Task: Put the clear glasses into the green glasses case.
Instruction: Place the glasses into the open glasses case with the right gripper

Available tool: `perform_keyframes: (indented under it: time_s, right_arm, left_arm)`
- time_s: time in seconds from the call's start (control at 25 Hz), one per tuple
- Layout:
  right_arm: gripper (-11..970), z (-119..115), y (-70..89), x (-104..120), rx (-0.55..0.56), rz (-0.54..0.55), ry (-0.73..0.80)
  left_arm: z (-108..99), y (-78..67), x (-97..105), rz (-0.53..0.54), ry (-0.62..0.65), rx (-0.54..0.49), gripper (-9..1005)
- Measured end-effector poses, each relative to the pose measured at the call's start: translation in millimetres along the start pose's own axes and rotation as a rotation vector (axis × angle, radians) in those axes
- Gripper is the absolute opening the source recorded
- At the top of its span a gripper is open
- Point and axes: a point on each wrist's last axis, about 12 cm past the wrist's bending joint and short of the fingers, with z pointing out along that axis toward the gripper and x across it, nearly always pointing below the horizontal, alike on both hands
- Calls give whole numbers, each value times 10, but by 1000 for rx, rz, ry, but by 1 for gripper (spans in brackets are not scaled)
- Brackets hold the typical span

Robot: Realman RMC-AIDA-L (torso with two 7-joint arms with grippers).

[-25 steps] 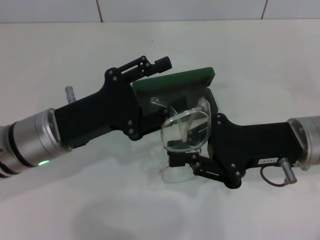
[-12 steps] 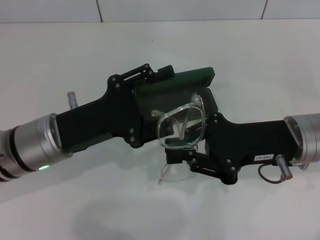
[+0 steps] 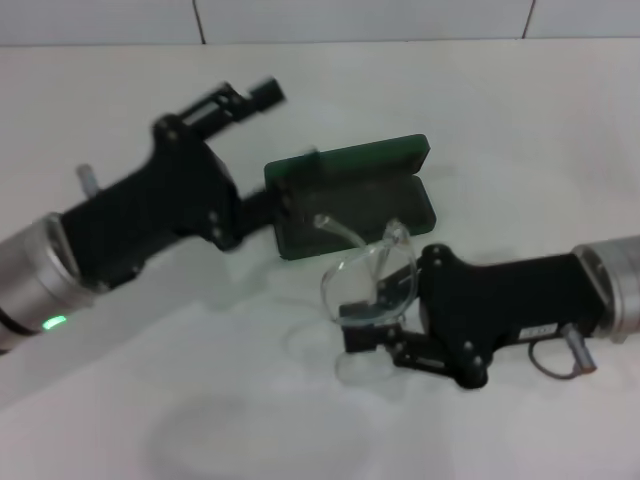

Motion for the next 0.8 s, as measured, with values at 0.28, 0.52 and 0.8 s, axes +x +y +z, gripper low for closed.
perform_keyframes:
  time_s: [0.28, 0.52, 0.8]
  right_arm:
    - [151, -122, -338, -348, 148, -104, 197]
    - [162, 186, -652, -708, 290, -173, 636]
    - [176, 600, -761, -687, 365, -295, 946]
  left_arm:
    - [-332, 129, -85, 58, -74, -302, 681]
    - [-425, 159, -53, 14, -44, -362, 681]
    - [-448, 148, 10, -10, 0, -385, 681]
